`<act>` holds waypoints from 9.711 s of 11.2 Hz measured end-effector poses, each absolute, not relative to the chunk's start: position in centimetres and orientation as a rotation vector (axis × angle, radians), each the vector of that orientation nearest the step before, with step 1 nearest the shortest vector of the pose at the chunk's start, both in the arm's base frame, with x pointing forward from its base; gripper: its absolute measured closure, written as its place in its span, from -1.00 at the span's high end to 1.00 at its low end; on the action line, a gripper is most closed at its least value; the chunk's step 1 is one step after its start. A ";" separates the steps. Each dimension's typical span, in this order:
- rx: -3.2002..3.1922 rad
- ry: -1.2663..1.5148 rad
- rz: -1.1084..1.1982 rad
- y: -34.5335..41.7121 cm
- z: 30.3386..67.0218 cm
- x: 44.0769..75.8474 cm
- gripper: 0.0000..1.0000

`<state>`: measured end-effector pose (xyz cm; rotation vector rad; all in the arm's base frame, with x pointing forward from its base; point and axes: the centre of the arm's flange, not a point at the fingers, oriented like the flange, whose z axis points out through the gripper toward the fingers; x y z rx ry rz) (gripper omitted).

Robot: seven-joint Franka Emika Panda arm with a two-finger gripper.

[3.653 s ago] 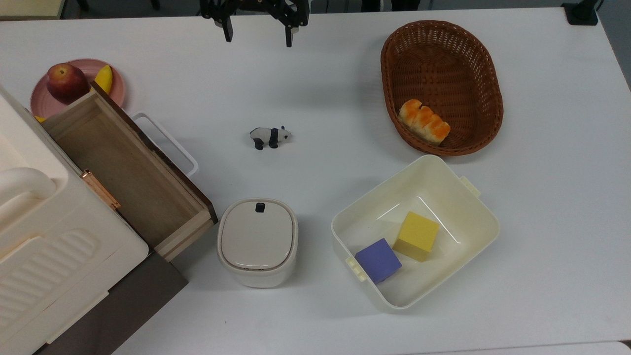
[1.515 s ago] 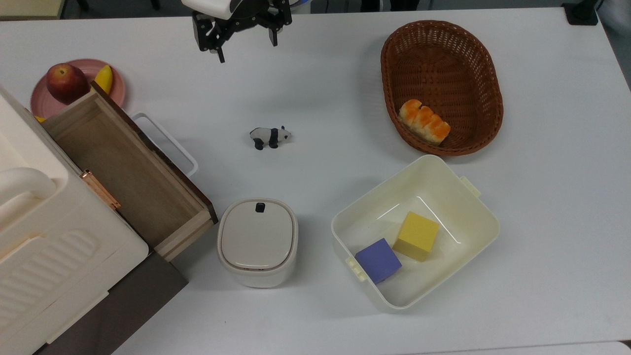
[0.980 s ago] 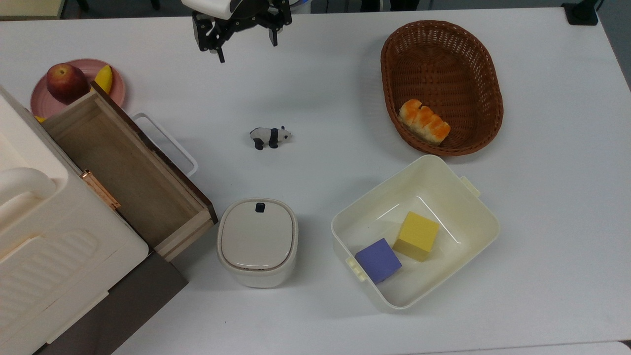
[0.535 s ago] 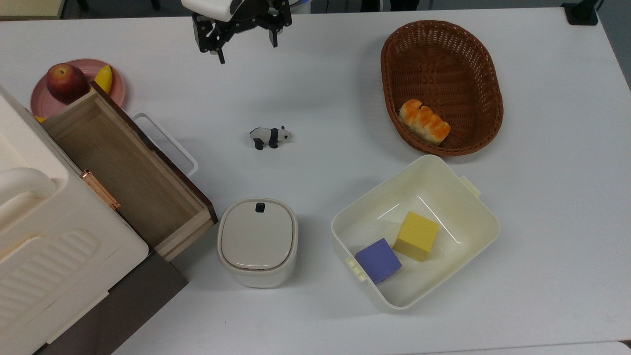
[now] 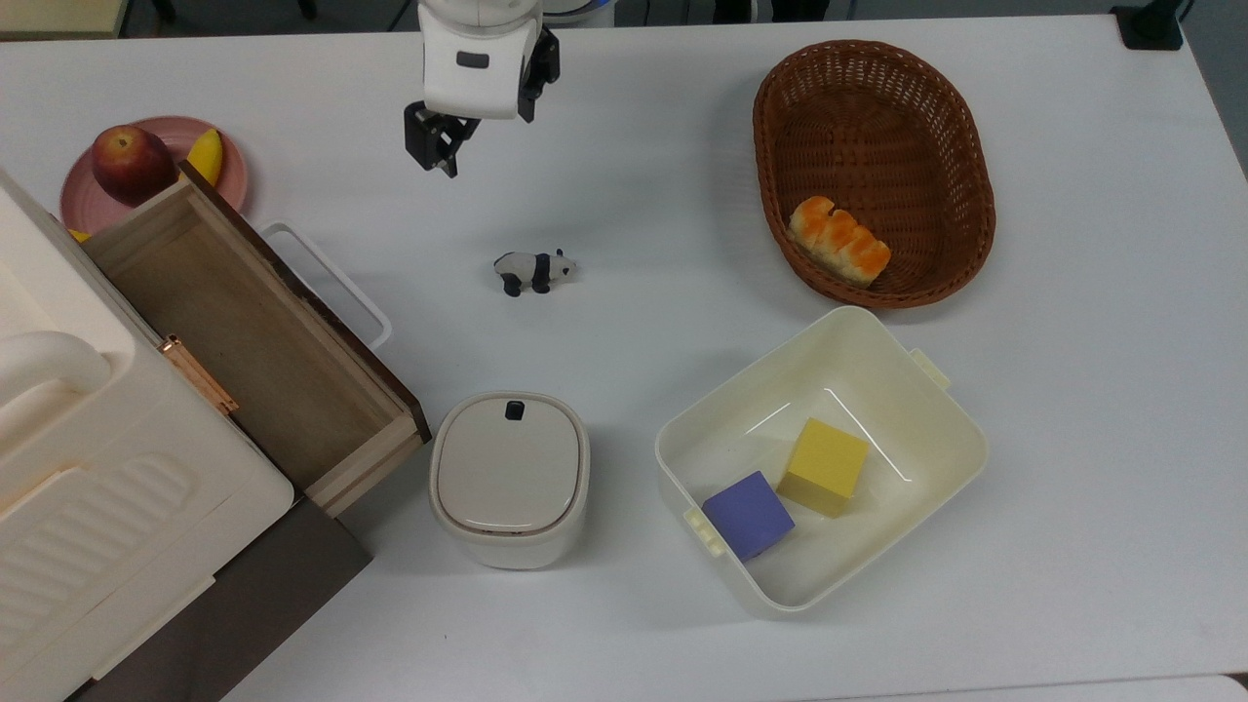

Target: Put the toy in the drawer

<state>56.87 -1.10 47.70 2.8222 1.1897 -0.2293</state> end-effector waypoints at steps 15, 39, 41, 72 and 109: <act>2.586 1.504 -0.230 0.6 38.1 59.3 0.96; 2.440 1.579 -0.325 5.0 31.9 60.6 -0.21; 2.439 1.580 -0.326 5.0 31.8 60.7 -0.21; 2.918 0.064 0.537 -19.5 54.2 66.5 -0.21; 3.067 -0.154 0.104 2.8 59.1 58.4 1.00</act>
